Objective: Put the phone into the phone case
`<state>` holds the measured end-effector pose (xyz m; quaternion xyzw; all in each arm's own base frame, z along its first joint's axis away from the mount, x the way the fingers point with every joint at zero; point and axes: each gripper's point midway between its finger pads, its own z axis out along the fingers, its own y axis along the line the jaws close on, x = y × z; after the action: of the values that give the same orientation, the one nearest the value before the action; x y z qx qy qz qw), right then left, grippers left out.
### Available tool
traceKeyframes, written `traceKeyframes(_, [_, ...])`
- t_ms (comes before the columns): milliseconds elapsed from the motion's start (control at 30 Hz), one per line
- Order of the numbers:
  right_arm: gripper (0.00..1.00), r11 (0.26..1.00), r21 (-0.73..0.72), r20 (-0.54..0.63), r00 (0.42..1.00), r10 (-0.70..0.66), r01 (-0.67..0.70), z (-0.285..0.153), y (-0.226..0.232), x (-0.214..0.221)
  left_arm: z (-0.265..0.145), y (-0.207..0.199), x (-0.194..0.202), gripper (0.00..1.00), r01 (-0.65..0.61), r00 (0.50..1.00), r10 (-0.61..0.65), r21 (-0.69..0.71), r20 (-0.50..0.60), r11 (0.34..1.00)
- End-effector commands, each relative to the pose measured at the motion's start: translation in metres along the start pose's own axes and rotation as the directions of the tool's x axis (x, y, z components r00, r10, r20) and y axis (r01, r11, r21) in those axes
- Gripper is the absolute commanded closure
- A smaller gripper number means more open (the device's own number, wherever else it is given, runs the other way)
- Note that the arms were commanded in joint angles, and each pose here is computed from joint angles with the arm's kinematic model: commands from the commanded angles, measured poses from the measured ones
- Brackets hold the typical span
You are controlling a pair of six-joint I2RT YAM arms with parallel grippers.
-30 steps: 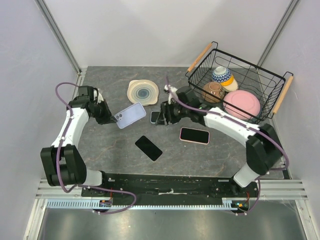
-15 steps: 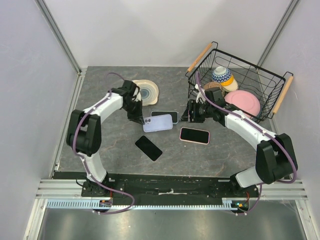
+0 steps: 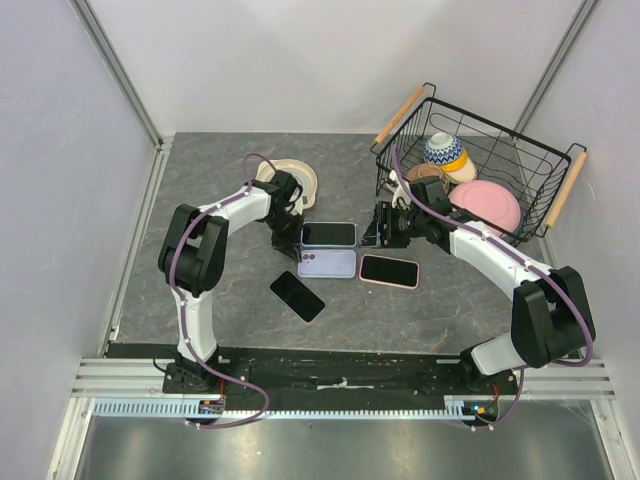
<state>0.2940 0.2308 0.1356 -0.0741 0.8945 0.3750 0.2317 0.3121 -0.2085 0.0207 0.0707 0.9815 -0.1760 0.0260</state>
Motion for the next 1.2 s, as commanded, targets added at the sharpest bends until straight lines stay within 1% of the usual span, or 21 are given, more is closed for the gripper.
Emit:
traceKeyframes(0, [0.40, 1.000, -0.026, -0.003, 1.000, -0.017, 0.017, 0.002, 0.002, -0.003, -0.001, 0.003, 0.009, 0.98, -0.034, 0.998, 0.032, -0.037, -0.052, 0.999])
traceKeyframes(100, [0.40, 0.999, -0.027, -0.005, 1.000, -0.018, 0.017, 0.002, 0.002, -0.003, -0.001, 0.004, 0.017, 0.97, -0.029, 0.997, 0.024, -0.060, -0.074, 0.998])
traceKeyframes(167, [0.40, 0.999, -0.025, -0.005, 1.000, -0.022, 0.021, 0.003, 0.002, -0.004, -0.004, 0.003, 0.020, 0.94, -0.020, 0.997, 0.015, -0.070, -0.079, 0.997])
traceKeyframes(267, [0.39, 0.999, -0.024, -0.001, 1.000, -0.022, 0.022, 0.001, 0.003, -0.004, -0.011, -0.001, 0.019, 0.80, -0.028, 0.998, 0.024, -0.071, -0.054, 0.997])
traceKeyframes(300, [0.39, 0.999, -0.024, 0.002, 1.000, -0.024, 0.024, 0.000, 0.004, -0.005, -0.014, 0.000, 0.017, 0.70, -0.029, 0.999, 0.026, -0.077, -0.043, 0.997])
traceKeyframes(367, [0.39, 0.999, -0.021, 0.001, 1.000, -0.025, 0.025, -0.001, 0.004, -0.005, -0.026, -0.004, 0.012, 0.63, -0.038, 0.999, 0.038, -0.076, -0.001, 0.996])
traceKeyframes(400, [0.39, 0.999, -0.020, 0.006, 1.000, -0.030, 0.030, -0.003, 0.005, -0.006, -0.032, -0.005, 0.007, 0.57, -0.041, 0.999, 0.043, -0.080, 0.022, 0.996])
traceKeyframes(467, [0.37, 0.999, -0.011, 0.008, 0.999, -0.031, 0.031, -0.004, 0.004, -0.006, -0.041, -0.008, 0.004, 0.54, -0.048, 0.997, 0.053, -0.079, 0.054, 0.996])
traceKeyframes(500, [0.36, 0.999, -0.008, 0.012, 0.999, -0.039, 0.039, -0.006, 0.005, -0.006, -0.051, -0.011, -0.001, 0.52, -0.054, 0.994, 0.061, -0.078, 0.089, 0.995])
traceKeyframes(600, [0.30, 0.999, -0.003, 0.008, 0.999, -0.044, 0.044, -0.008, 0.006, -0.003, -0.065, -0.013, -0.003, 0.50, -0.056, 0.988, 0.066, -0.072, 0.142, 0.996])
traceKeyframes(667, [0.24, 0.999, -0.009, -0.011, 0.999, -0.046, 0.046, -0.007, 0.010, 0.002, -0.071, -0.012, -0.005, 0.50, -0.047, 0.983, 0.057, -0.062, 0.172, 0.997])
traceKeyframes(700, [0.23, 0.999, -0.013, -0.020, 0.999, -0.049, 0.048, -0.006, 0.012, 0.004, -0.072, -0.014, 0.001, 0.50, -0.046, 0.985, 0.050, -0.023, 0.168, 0.999])
traceKeyframes(733, [0.21, 0.998, -0.024, -0.033, 0.998, -0.056, 0.055, -0.004, 0.018, 0.008, -0.075, -0.009, -0.002, 0.50, -0.028, 0.983, 0.027, 0.003, 0.184, 1.000])
traceKeyframes(767, [0.19, 0.998, -0.026, -0.046, 0.997, -0.057, 0.056, -0.002, 0.020, 0.012, -0.071, -0.008, 0.007, 0.50, -0.013, 0.987, 0.006, 0.042, 0.159, 0.999])
traceKeyframes(833, [0.17, 0.997, -0.040, -0.072, 0.995, -0.068, 0.065, 0.003, 0.032, 0.023, -0.077, 0.005, 0.005, 0.50, 0.035, 0.981, -0.050, 0.084, 0.187, 0.996])
traceKeyframes(867, [0.14, 0.997, -0.041, -0.085, 0.994, -0.070, 0.067, 0.006, 0.034, 0.027, -0.071, 0.011, 0.014, 0.50, 0.064, 0.984, -0.081, 0.106, 0.159, 0.992])
traceKeyframes(933, [0.10, 0.995, -0.056, -0.119, 0.989, -0.086, 0.080, 0.014, 0.047, 0.040, -0.072, 0.026, 0.016, 0.50, 0.121, 0.977, -0.140, 0.119, 0.161, 0.985])
traceKeyframes(967, [0.10, 0.997, -0.056, -0.145, 0.988, -0.061, 0.053, 0.020, 0.048, 0.049, -0.067, 0.033, 0.023, 0.50, 0.142, 0.977, -0.158, 0.119, 0.146, 0.983])
traceKeyframes(1033, [0.10, 0.996, -0.083, -0.181, 0.982, -0.053, 0.038, 0.028, 0.057, 0.065, -0.061, 0.038, 0.026, 0.50, 0.168, 0.973, -0.185, 0.128, 0.134, 0.977])
traceKeyframes(1067, [0.10, 0.996, -0.093, -0.194, 0.981, -0.021, 0.003, 0.034, 0.058, 0.073, -0.056, 0.039, 0.029, 0.50, 0.175, 0.974, -0.192, 0.135, 0.125, 0.975])
traceKeyframes(1167, [0.11, 0.994, -0.103, -0.238, 0.971, 0.021, -0.047, 0.043, 0.059, 0.095, -0.042, 0.042, 0.033, 0.51, 0.212, 0.969, -0.226, 0.142, 0.098, 0.967])
